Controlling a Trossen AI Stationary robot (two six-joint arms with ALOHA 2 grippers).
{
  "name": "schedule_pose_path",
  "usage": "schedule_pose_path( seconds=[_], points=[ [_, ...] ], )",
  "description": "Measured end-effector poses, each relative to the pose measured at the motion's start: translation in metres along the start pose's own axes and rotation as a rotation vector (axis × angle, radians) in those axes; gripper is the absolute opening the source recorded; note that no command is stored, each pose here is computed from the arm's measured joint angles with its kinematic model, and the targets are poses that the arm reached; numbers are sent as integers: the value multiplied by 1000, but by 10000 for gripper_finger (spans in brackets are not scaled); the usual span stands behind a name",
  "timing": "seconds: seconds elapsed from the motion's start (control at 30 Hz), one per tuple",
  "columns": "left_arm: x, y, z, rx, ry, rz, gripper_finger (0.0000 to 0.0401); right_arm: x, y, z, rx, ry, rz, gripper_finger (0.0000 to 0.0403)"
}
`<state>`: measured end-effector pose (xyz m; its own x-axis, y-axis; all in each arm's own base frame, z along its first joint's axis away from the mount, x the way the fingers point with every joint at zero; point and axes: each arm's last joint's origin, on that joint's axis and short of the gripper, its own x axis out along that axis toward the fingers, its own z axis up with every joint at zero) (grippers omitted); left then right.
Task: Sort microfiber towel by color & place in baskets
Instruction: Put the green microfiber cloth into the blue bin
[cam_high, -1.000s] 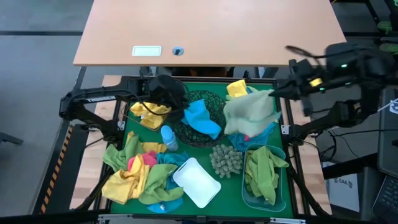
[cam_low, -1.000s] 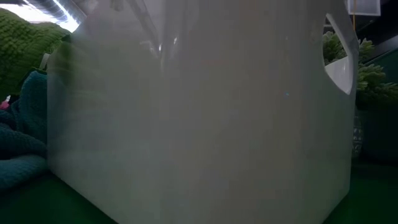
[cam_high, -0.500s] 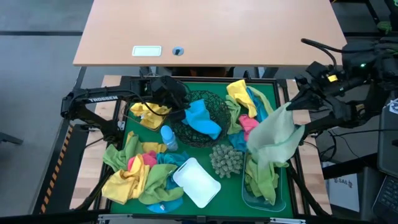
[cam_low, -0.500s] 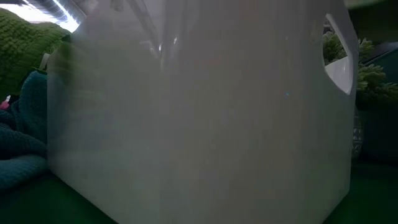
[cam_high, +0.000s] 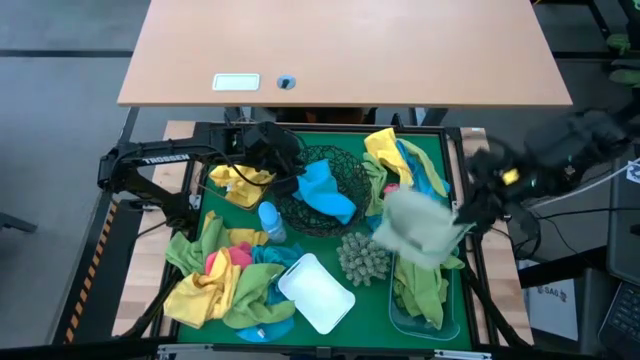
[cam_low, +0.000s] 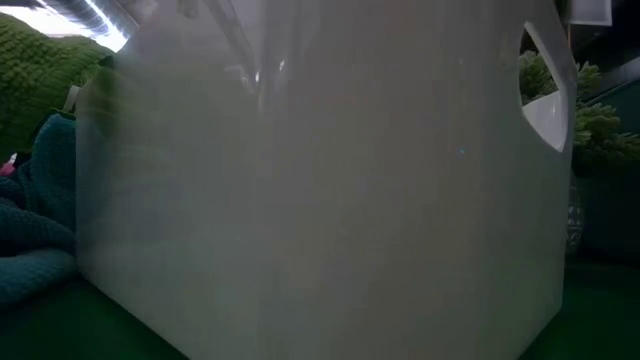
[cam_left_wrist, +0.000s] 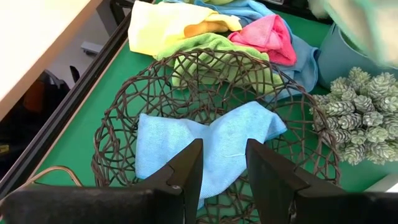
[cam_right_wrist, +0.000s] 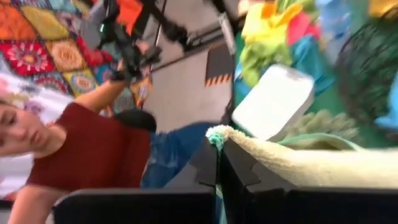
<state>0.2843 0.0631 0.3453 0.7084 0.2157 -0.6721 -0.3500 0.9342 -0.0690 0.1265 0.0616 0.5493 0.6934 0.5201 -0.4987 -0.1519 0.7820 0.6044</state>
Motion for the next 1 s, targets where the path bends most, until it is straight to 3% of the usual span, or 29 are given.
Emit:
schedule_pose_path(
  seconds=[0.2, 0.5, 0.73, 1.0],
  points=[
    [0, 0, 0, 0, 0, 0, 115, 26, 29, -18, 25, 88, 0, 1],
    [0, 0, 0, -1, 0, 0, 115, 32, 57, -47, 33, 55, -39, 1],
    [0, 0, 0, 0, -1, 0, 115, 31, 58, -64, -68, 28, -144, 1],
    [0, 0, 0, 0, 0, 0, 115, 69, 46, -91, -145, 197, -263, 1]
  ],
)
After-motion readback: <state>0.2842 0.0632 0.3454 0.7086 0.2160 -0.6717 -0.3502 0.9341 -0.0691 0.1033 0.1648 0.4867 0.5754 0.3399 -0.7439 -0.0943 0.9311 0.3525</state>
